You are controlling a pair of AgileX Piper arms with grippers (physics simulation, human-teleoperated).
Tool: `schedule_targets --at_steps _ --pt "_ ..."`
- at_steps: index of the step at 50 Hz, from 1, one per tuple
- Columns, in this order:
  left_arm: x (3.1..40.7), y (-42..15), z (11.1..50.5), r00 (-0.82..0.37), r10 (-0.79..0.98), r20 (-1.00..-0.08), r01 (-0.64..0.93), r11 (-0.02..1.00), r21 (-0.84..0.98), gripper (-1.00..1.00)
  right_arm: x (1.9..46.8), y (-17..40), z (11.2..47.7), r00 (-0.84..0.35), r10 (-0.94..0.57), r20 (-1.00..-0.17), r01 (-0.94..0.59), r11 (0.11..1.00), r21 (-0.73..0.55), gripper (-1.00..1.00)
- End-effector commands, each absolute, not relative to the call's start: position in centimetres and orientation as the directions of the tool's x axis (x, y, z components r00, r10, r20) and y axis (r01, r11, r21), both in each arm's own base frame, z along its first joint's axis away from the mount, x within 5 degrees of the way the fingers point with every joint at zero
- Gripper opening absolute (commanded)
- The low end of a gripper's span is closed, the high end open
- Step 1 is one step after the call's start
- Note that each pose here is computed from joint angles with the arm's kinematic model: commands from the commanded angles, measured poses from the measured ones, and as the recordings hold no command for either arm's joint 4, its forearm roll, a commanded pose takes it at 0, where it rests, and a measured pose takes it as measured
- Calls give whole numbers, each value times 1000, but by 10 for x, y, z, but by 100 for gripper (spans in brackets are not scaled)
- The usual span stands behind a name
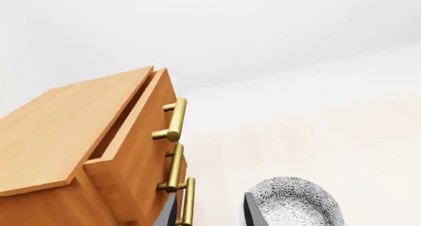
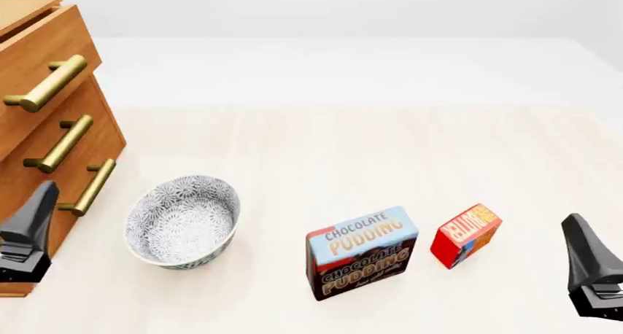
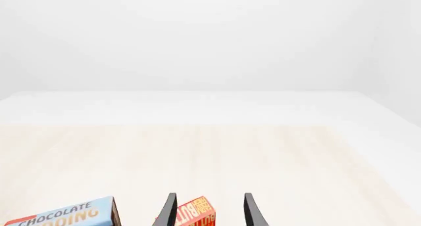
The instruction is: Put the butter at the back in the top drawer of the cabinet and close it.
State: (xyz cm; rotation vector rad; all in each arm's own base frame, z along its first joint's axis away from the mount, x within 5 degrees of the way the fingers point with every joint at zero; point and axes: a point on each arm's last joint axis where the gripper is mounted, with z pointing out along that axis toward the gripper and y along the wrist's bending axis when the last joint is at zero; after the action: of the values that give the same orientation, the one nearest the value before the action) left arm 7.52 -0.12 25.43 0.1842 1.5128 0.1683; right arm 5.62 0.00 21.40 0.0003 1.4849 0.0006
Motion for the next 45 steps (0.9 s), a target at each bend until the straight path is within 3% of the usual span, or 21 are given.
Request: schedule_targets --at_steps 1,18,45 --pt "93 -12 323 90 653 -752 91 747 659 100 56 0 214 86 1 -996 0 1000 1 100" --pt "103 -15 331 102 757 -646 100 638 764 100 56 0 214 86 0 -996 0 1000 0 100" --pt "117 -15 328 83 827 -556 111 547 830 100 56 0 214 86 1 -996 0 1000 0 100"
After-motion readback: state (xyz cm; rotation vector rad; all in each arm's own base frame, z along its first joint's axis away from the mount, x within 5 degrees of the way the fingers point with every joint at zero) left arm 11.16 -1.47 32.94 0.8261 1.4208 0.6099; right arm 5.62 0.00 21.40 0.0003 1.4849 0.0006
